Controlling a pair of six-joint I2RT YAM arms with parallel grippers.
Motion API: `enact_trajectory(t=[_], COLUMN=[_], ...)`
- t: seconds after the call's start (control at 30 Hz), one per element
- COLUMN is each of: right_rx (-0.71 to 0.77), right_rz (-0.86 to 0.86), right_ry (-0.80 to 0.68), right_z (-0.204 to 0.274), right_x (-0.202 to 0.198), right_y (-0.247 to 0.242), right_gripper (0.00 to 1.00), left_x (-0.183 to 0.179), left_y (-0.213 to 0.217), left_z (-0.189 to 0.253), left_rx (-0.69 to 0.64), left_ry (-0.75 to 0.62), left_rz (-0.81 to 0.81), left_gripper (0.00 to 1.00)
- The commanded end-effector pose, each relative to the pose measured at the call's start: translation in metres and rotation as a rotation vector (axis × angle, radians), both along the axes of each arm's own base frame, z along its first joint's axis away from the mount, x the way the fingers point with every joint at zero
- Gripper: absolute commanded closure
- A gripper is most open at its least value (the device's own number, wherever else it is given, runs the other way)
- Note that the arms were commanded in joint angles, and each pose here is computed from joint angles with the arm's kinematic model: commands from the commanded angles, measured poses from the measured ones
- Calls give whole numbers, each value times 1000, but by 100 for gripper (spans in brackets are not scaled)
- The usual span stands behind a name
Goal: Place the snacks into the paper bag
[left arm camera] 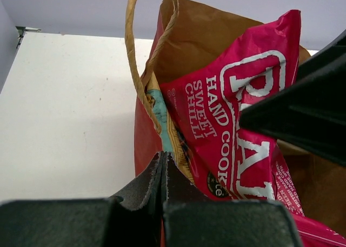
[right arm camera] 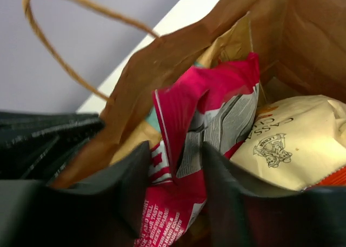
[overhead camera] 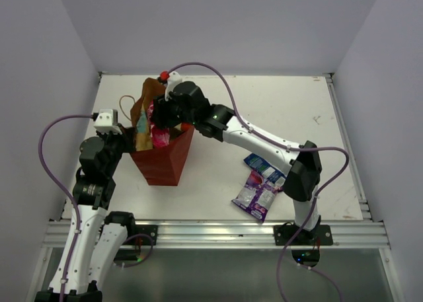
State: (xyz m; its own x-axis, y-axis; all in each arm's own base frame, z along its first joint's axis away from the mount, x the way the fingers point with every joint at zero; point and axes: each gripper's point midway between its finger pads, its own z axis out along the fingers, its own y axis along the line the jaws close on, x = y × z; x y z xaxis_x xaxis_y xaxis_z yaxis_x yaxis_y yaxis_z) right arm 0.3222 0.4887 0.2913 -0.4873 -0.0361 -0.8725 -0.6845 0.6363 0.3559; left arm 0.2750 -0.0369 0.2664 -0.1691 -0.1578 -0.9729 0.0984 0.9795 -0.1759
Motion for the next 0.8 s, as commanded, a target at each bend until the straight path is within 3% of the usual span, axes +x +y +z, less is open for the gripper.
enact_trajectory(t=[0.0, 0.1, 0.3, 0.4, 0.47, 0.53, 0.57, 0.63, 0.77], right_rx=[-56, 54, 157, 85, -53, -94, -199, -264, -473], right_rz=[87, 85, -9, -137, -235, -308, -368, -420, -499], right_ry=[-25, -164, -407, -445, -417, -414, -378, -345, -181], right_z=[-2, 64, 203, 220, 182, 170, 127, 98, -6], right_x=[-24, -27, -45, -50, -42, -48, -41, -44, -44], right_y=[3, -5, -77, -134, -161, -194, -208, -230, -259], right_gripper=[49, 1, 1, 1, 1, 1, 1, 1, 1], left_x=[1, 1, 1, 0, 0, 0, 0, 0, 1], left_y=[-5, -5, -5, -5, -5, -6, -6, -7, -8], left_z=[12, 11, 12, 12, 12, 12, 12, 11, 10], left_rx=[11, 11, 11, 11, 11, 12, 11, 10, 10], left_ry=[-52, -49, -50, -53, -53, -53, -52, -49, -44], left_rz=[-27, -29, -27, -27, -27, -30, -32, -36, -39], left_gripper=[100, 100, 100, 100, 100, 100, 100, 100, 100])
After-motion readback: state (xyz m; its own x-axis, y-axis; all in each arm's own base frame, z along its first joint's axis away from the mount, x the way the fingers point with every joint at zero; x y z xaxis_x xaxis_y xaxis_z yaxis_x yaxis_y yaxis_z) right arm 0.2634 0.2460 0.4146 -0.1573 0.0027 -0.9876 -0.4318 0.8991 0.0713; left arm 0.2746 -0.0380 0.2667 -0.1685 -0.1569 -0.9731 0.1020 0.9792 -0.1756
